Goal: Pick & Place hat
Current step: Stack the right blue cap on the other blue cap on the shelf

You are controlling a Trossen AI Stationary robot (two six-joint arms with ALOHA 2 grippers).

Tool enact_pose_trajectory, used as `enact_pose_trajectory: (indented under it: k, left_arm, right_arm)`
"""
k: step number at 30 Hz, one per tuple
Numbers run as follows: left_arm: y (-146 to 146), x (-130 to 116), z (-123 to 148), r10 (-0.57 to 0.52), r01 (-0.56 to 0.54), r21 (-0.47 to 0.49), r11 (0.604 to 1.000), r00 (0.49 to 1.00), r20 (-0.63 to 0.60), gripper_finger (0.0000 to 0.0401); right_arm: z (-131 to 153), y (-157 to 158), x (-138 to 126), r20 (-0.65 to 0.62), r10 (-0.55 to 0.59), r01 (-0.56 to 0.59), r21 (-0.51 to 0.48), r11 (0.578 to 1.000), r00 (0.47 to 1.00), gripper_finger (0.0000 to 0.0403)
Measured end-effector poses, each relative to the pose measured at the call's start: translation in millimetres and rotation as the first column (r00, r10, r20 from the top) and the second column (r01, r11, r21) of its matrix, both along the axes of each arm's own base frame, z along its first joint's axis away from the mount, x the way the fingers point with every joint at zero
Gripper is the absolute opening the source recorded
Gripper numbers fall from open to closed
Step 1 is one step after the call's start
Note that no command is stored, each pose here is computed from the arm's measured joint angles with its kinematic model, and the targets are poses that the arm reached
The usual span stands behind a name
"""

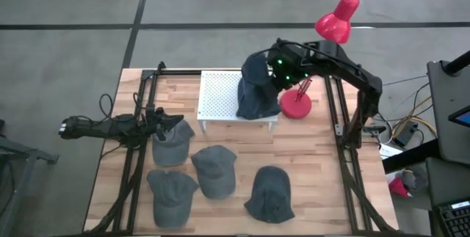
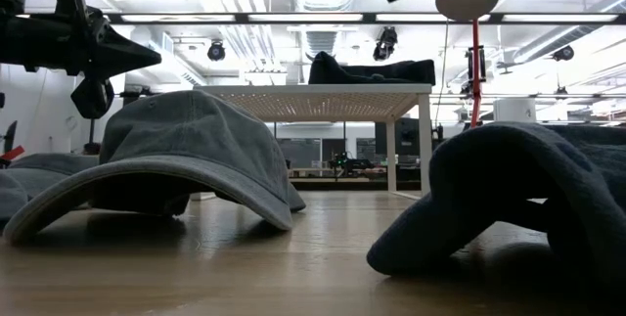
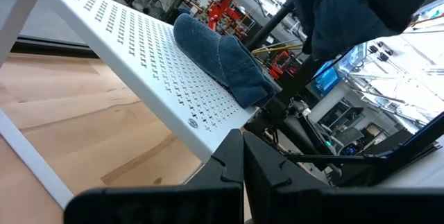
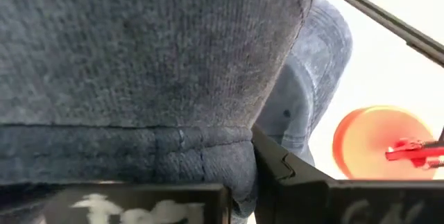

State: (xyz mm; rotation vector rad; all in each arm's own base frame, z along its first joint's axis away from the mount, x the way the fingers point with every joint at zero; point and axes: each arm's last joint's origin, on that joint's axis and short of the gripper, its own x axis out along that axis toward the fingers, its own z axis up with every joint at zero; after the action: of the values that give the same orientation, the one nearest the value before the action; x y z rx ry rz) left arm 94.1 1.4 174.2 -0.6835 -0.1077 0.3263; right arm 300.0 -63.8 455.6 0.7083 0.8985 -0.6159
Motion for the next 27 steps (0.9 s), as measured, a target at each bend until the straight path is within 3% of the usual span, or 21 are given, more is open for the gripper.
enact_pose_trajectory:
  k: [3,9,27]
  left_arm:
    - [0,0,0,0.0,0.0,0.0,1.0,1.0,0.0,0.0]
    - [0,0,0,0.0,0.0,-0.024,1.0,1.0,0.01,0.0]
    - [0,0,0,0.0,0.0,-0.042,0.999,1.0,0.019,0.0]
  right_arm:
    - [1,5,0,0.018,-0.068,0.067,0.042,0.997,0.998,0.0013]
    - [-9,5,5,-0.017,-0.086,0.087,0.074,0.993,0.996,0.0013]
    - [-65,-41,8,-0.239,-0.15,0.19,0.153,0.97,0.959,0.0013]
